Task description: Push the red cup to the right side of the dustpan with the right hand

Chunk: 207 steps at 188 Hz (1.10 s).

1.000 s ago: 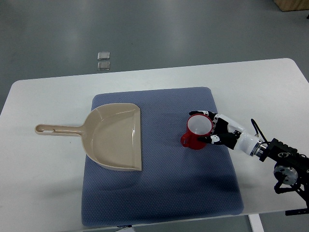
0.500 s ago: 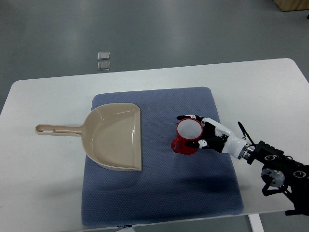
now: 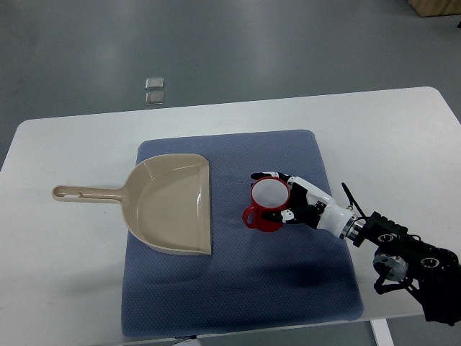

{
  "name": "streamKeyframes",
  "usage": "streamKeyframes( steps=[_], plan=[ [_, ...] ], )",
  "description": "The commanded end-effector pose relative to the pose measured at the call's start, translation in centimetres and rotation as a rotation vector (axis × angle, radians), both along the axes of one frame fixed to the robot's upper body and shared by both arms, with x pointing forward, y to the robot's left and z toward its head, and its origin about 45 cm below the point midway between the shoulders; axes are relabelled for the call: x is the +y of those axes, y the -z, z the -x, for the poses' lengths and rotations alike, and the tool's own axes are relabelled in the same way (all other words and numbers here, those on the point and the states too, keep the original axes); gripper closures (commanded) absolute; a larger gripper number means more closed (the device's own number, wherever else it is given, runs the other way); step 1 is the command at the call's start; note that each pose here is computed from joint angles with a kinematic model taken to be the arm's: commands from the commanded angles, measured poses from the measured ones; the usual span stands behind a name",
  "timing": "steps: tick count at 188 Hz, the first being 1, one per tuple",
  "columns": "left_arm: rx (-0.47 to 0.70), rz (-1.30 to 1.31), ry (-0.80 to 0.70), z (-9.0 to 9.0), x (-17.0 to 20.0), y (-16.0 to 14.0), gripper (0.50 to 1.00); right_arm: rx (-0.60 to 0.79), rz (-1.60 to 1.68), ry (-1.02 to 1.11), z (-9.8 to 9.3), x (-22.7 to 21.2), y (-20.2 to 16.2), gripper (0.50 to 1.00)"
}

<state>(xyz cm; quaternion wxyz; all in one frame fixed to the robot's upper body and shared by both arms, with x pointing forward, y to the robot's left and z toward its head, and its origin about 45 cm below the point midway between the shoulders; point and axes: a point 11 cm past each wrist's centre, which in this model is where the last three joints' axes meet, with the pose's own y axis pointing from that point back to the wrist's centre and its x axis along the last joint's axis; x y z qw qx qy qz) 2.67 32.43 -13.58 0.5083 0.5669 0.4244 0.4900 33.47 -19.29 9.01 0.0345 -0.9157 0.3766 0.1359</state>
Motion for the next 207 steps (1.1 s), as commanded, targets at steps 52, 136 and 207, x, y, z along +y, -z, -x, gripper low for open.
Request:
streamKeyframes(
  steps=[52,136,207],
  plan=[
    [0.0,0.0,0.001,0.0,0.0,0.0,0.5,-0.025,-0.001,-0.039,-0.3,2.4,-0.5,0.568],
    [0.0,0.0,0.002,0.0,0.0,0.0,0.5,-0.031,-0.009,-0.075,0.2,4.7,-0.5,0.568],
    [0.0,0.0,0.002,0.0,0.0,0.0,0.5,-0.035,-0.021,-0.104,0.8,6.6,-0.5,0.568]
  ],
)
